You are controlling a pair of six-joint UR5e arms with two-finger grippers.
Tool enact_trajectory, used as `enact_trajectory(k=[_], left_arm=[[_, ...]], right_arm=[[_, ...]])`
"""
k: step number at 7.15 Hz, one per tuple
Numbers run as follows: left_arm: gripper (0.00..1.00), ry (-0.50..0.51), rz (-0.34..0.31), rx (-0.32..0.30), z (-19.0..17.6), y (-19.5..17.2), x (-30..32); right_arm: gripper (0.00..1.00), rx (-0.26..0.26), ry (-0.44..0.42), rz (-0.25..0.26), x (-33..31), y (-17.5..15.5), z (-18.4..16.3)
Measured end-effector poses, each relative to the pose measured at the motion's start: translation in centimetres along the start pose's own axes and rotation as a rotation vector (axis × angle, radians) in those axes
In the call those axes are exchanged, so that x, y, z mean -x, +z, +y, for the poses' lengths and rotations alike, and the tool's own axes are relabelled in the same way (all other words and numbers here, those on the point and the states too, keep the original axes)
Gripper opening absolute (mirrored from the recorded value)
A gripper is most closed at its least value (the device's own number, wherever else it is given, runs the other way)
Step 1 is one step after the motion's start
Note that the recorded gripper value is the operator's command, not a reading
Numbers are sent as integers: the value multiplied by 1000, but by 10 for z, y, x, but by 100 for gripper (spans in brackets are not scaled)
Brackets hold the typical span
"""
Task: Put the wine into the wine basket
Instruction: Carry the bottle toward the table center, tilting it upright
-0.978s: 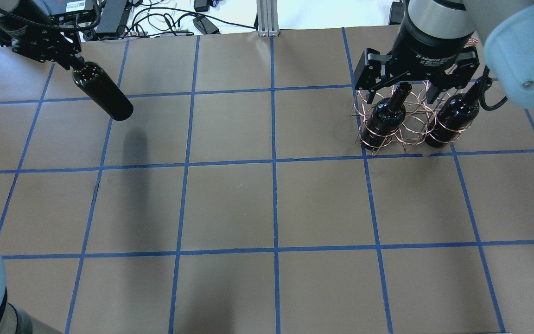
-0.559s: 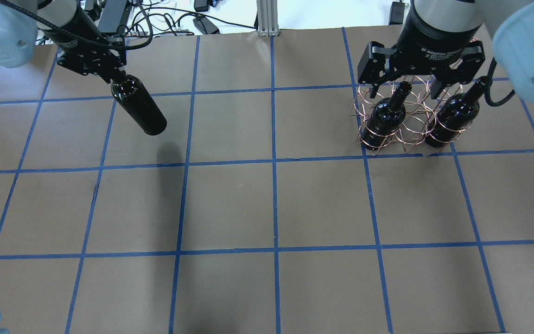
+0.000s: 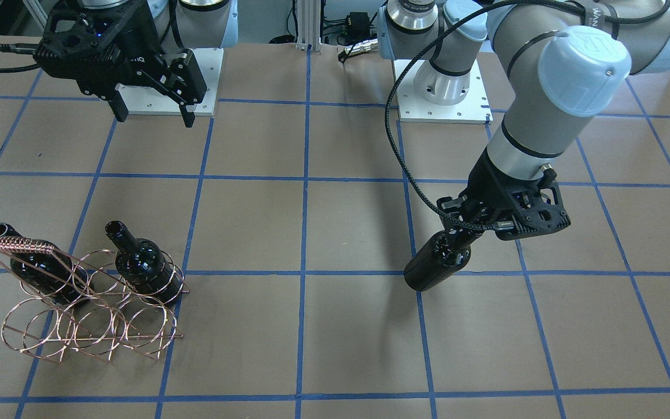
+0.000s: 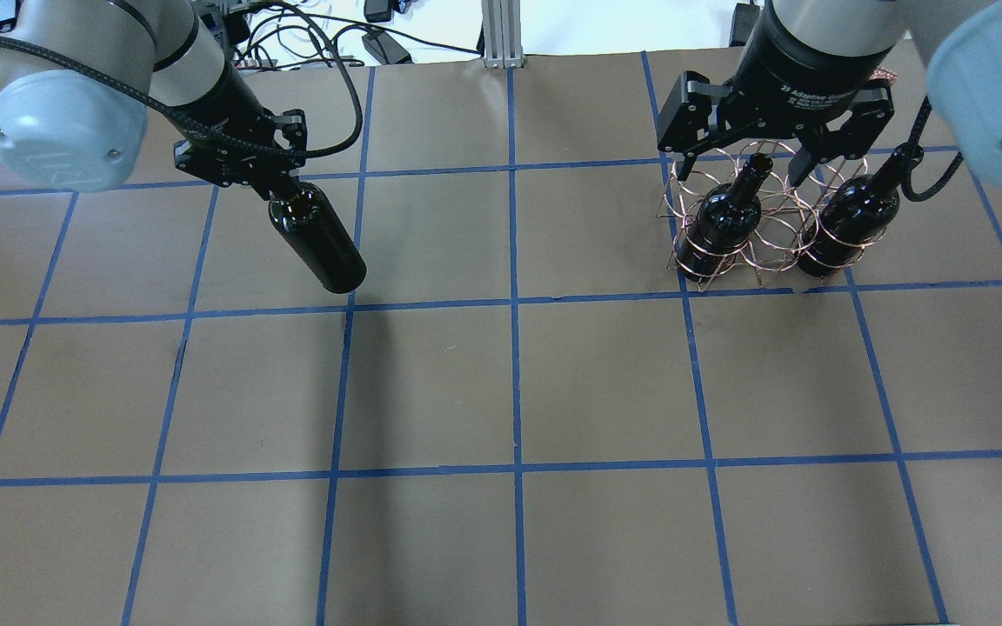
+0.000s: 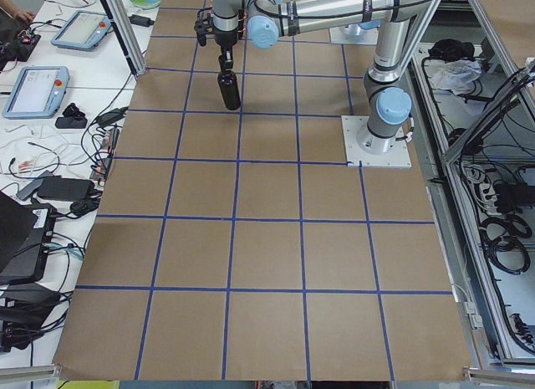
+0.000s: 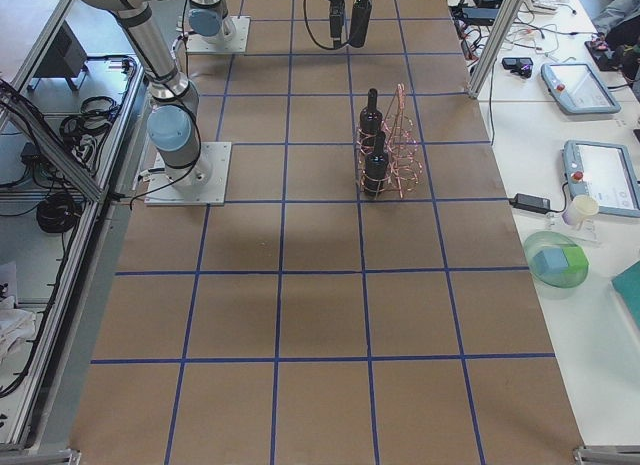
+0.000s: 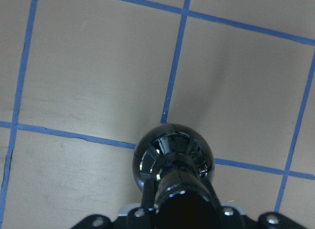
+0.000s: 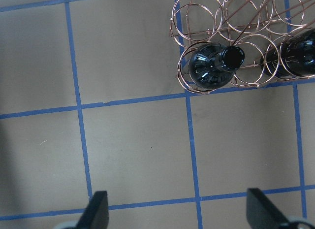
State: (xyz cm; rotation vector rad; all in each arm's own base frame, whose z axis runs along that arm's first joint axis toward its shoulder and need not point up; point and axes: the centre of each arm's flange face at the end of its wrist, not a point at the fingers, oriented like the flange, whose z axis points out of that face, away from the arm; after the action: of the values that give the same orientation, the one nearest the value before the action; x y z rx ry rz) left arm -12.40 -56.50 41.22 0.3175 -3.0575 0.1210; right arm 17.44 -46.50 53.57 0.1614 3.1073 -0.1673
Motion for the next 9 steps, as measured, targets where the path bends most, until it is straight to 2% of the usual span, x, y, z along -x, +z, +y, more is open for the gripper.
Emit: enact_trajectory(k=[5, 9], left_arm=[[0, 52, -31, 0, 43, 28, -18], [0, 60, -37, 13, 52, 34, -19]], right_arm=[[100, -18, -16, -19, 3, 3, -1], [100, -18, -19, -18, 4, 2, 2]])
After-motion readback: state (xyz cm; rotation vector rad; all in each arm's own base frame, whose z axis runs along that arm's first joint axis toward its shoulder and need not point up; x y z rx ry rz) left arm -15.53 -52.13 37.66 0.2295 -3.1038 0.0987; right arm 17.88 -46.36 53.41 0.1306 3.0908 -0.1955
